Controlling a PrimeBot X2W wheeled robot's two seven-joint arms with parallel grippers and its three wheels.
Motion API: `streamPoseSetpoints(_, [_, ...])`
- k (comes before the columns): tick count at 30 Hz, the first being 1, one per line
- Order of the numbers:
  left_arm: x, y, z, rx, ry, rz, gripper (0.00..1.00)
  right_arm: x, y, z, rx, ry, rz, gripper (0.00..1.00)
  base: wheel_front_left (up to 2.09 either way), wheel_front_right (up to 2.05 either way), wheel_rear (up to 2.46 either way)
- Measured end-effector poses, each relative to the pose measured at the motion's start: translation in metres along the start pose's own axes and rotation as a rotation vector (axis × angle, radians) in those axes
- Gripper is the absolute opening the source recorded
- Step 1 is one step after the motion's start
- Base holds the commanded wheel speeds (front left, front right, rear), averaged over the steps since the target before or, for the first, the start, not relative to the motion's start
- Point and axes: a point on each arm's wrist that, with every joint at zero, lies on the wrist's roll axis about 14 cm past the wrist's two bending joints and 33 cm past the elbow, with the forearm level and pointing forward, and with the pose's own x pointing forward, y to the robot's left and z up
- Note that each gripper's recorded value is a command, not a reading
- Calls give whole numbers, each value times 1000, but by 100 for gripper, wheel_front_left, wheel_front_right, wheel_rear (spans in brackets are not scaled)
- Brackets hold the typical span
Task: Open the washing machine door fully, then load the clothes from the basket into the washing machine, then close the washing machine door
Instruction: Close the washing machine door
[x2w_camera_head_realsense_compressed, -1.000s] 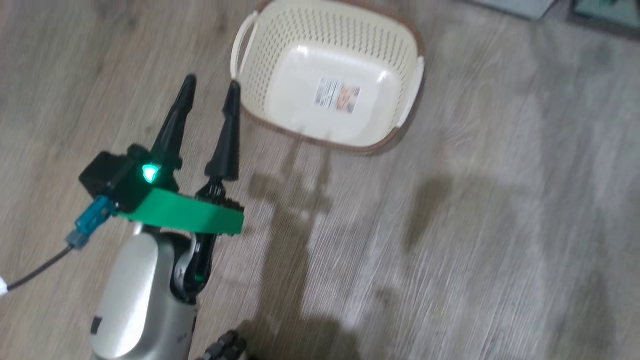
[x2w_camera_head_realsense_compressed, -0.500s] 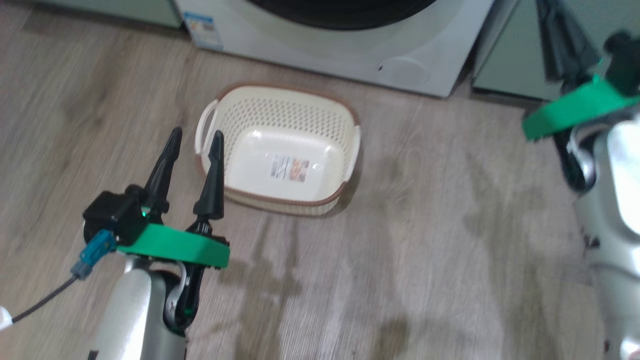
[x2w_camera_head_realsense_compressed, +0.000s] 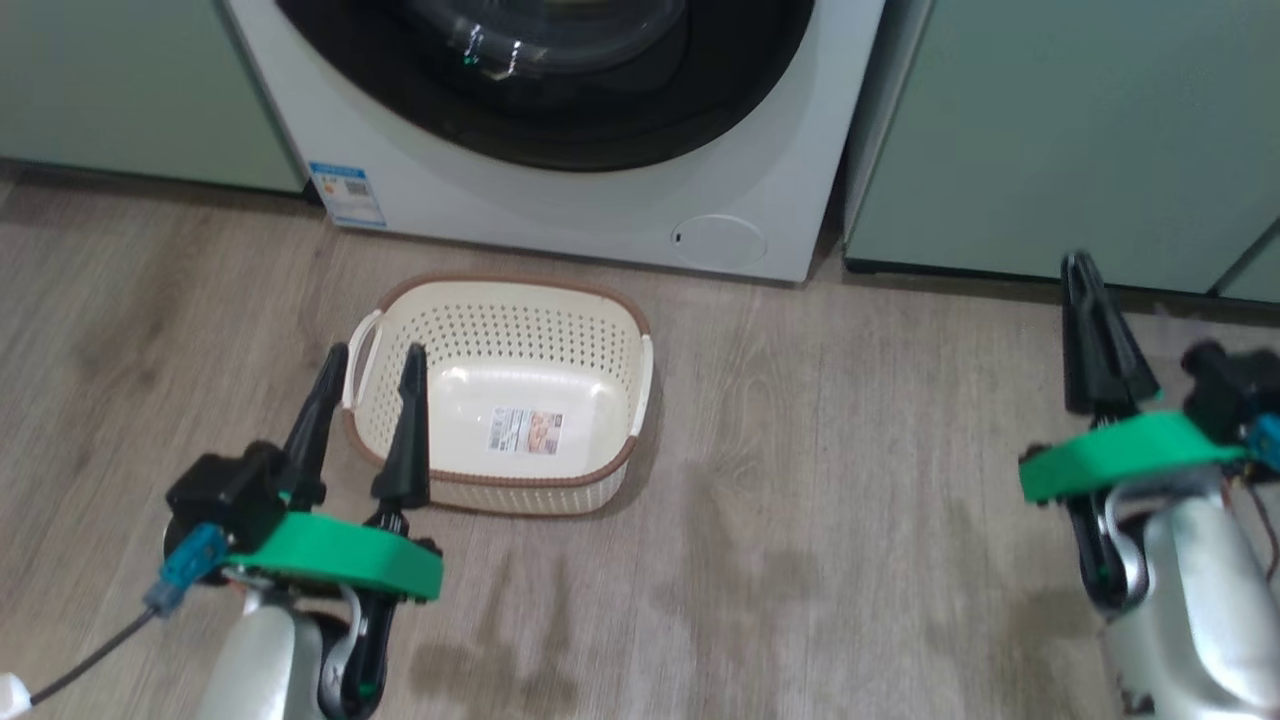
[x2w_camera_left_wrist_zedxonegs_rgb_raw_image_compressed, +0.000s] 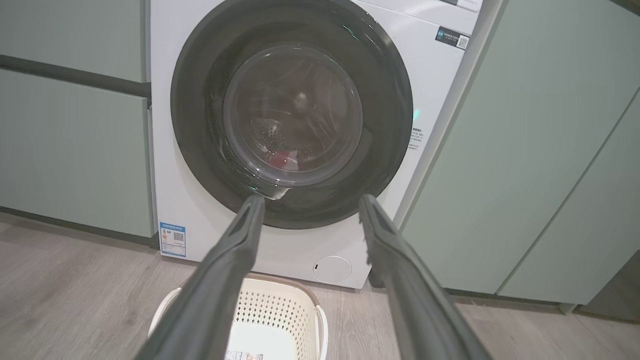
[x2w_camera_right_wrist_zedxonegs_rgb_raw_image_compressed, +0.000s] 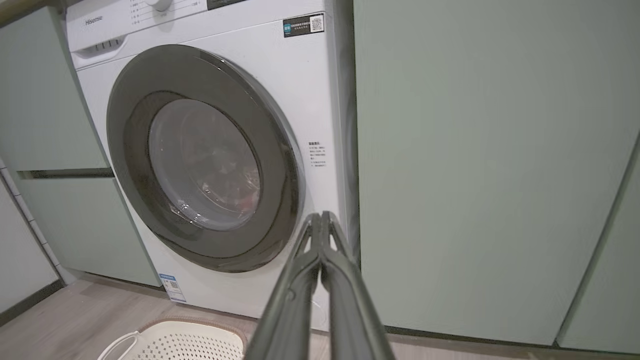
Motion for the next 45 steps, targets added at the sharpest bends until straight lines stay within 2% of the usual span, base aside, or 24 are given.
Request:
streamPoseSetpoints(9, [-10, -1, -16, 7, 51, 3, 100, -47, -34, -19, -5, 69, -121, 0, 0, 0, 0])
streamPoseSetpoints(10, [-10, 1, -15, 8, 49, 7, 100, -52, -39, -22, -8, 79, -135, 4, 0, 0, 0])
streamPoseSetpoints(11, [-10, 1, -14, 11, 47, 9, 100, -56, -41, -24, -9, 87, -145, 30, 0, 0, 0])
streamPoseSetpoints(12, [-10, 1, -15, 16, 48, 7, 100, -59, -43, -26, -14, 94, -149, 75, 0, 0, 0])
streamPoseSetpoints(13, [-10, 1, -15, 21, 50, 5, 100, -62, -44, -26, -28, 99, -150, 100, 0, 0, 0])
streamPoseSetpoints(27, [-19, 6, -18, 82, 65, 24, 100, -66, -39, -24, -4, 88, -148, 100, 0, 0, 0])
streamPoseSetpoints(45, [-21, 4, -17, 79, 63, 20, 100, -70, -32, -27, -3, 99, -128, 100, 0, 0, 0])
